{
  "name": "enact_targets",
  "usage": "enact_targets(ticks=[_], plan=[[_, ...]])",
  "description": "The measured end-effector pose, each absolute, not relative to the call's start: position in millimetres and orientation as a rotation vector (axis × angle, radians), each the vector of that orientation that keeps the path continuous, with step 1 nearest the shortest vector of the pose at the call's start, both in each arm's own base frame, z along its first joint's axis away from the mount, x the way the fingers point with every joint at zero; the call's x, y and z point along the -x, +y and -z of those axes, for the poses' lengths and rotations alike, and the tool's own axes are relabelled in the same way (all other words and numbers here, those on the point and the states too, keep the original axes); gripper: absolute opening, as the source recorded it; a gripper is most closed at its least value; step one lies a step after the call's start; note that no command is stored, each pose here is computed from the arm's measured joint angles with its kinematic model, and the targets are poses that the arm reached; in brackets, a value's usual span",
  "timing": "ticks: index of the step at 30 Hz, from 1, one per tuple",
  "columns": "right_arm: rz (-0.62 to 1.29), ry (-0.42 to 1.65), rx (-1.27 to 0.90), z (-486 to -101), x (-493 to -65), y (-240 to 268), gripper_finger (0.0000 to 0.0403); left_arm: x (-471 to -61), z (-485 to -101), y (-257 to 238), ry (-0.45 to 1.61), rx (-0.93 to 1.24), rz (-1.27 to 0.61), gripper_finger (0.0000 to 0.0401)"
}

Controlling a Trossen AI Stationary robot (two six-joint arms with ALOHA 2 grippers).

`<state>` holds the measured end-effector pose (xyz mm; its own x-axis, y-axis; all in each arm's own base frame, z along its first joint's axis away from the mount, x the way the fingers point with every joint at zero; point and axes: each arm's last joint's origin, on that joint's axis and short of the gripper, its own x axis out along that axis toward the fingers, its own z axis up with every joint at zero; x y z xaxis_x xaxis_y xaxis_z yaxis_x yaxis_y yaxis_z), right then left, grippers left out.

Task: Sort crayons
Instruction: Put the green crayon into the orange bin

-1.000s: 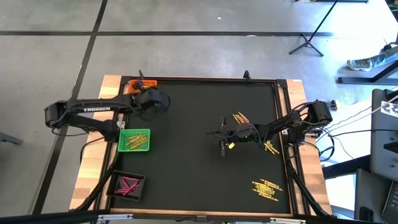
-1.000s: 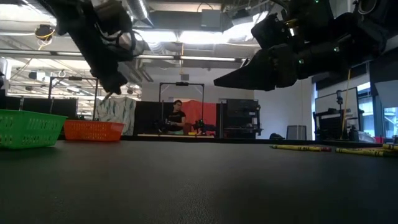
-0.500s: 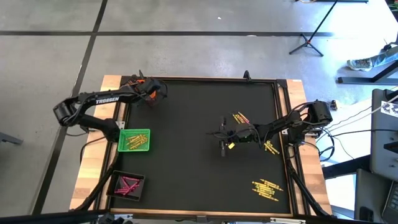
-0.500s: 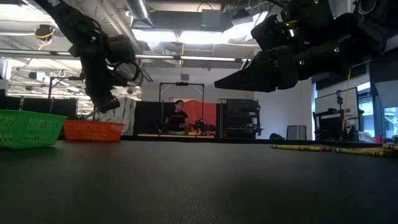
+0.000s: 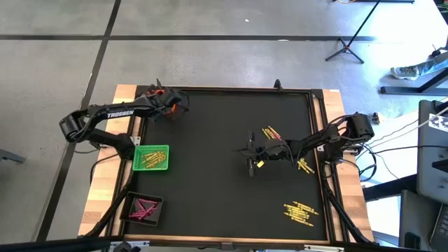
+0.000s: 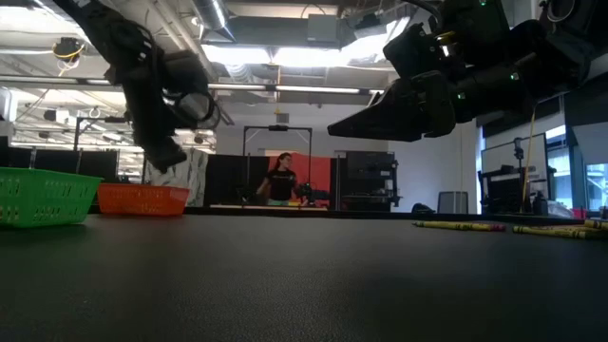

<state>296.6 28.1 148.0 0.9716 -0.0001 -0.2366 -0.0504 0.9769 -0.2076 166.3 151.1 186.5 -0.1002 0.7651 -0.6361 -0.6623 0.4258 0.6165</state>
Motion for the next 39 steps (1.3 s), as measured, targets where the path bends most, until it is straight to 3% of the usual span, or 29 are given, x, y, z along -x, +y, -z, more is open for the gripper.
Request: enact_targets(ticks=[4,13,22,27,39], plan=[[-0.026,0.238,0.213,-147.9,-296.6,28.1,0.0133,-176.3,-201.1,133.9,1.032,-0.116,-1.096,0.0104],[-0.003,0.240,0.215,-147.9,-296.6,27.5,0.0133,-213.2,-221.0,94.8,0.685,0.026,-0.508,0.0105],[0.081,0.242,0.131,-148.1,-296.5,25.3,0.0133,-252.5,-202.0,48.5,0.320,-0.024,-0.146,0.0105],[0.206,0.240,0.102,-148.3,-296.0,21.9,0.0133,-261.9,-181.7,28.2,0.158,-0.013,-0.049,0.0105],[0.400,0.340,0.128,-178.4,-272.1,12.3,0.0133,-276.9,-145.3,1.5,0.215,-0.026,0.041,0.0105]])
